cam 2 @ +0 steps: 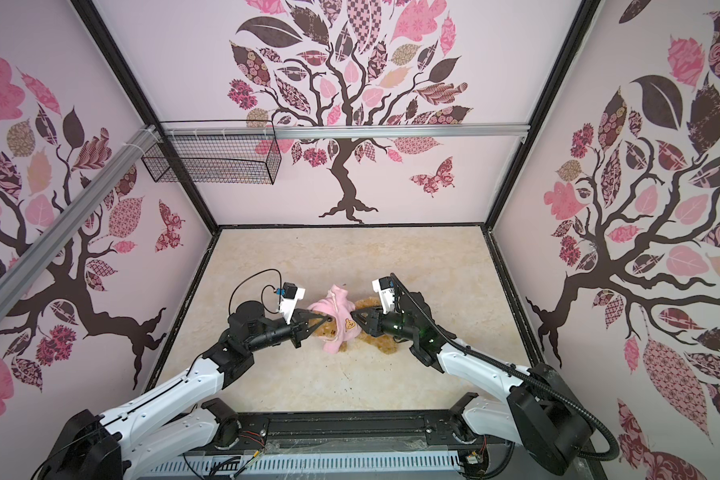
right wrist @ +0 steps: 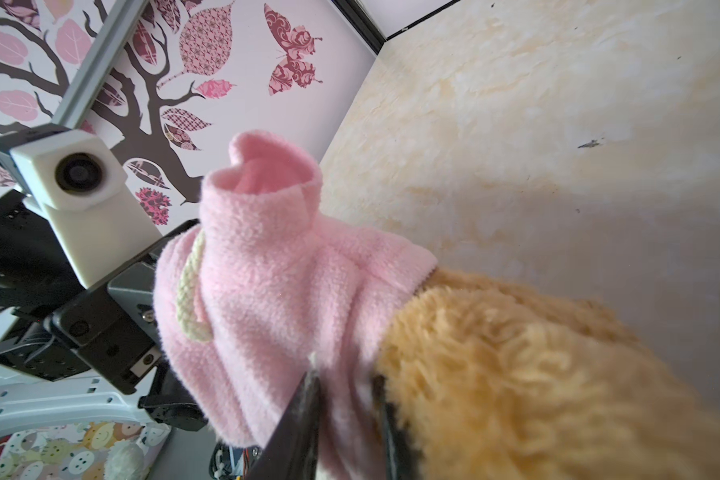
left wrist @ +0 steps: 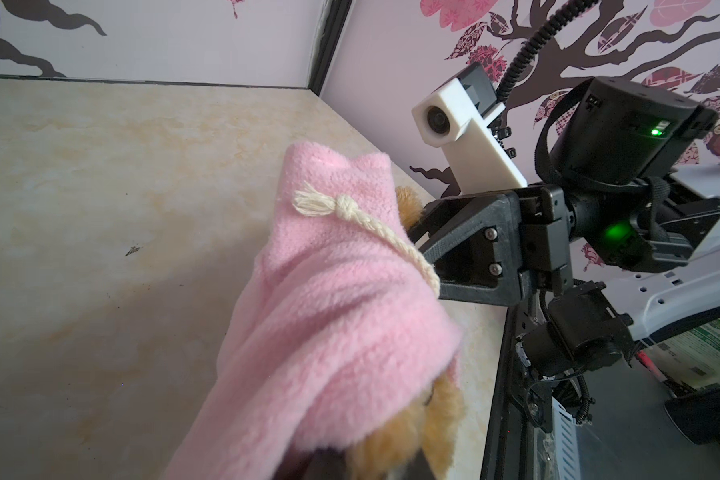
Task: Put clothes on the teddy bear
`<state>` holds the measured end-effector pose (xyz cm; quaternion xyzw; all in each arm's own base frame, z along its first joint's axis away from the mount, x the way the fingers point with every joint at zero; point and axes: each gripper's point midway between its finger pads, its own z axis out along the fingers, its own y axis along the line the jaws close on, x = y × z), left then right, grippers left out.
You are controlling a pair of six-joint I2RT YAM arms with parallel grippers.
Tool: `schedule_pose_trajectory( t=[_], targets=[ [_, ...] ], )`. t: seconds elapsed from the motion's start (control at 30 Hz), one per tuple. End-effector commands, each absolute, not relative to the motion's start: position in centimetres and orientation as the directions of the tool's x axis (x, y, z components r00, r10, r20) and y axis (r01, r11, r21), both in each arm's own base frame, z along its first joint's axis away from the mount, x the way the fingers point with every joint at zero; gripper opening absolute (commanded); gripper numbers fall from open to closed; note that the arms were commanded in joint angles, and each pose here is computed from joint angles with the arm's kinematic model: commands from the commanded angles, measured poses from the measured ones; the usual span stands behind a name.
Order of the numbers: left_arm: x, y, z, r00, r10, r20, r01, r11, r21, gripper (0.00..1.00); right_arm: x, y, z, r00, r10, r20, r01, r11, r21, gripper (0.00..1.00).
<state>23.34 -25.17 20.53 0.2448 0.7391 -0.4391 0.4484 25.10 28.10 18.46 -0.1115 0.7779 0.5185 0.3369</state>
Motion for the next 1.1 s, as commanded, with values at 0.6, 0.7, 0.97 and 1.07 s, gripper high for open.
schedule_pose_trajectory(
  t=[0.6, 0.7, 0.97, 1.07],
  targets=[
    [22.6, -24.6, 26.2, -0.313, -0.163, -0.936, 0.811, 0.468, -0.352, 0.0, 30.1, 18.3, 16.2, -0.585, 0.492, -0.645, -0.243, 0.652, 0.718, 0.0],
    [22.9, -23.7, 28.1, -0.292, -0.281, -0.914, 0.788, 0.47, -0.397, 0.0, 30.1, 16.6, 14.7, -0.552, 0.52, -0.652, -0.179, 0.69, 0.701, 0.0],
    [18.8, -25.4, 28.1, -0.207, -0.056, -0.977, 0.924, 0.318, -0.214, 0.0, 30.7, 13.4, 11.7, -0.551, 0.599, -0.582, -0.067, 0.662, 0.746, 0.0],
    [17.6, -25.3, 27.3, -0.171, 0.05, -0.984, 0.947, 0.284, -0.15, 0.0, 30.7, 13.8, 12.0, -0.565, 0.576, -0.59, -0.117, 0.652, 0.749, 0.0]
  ],
)
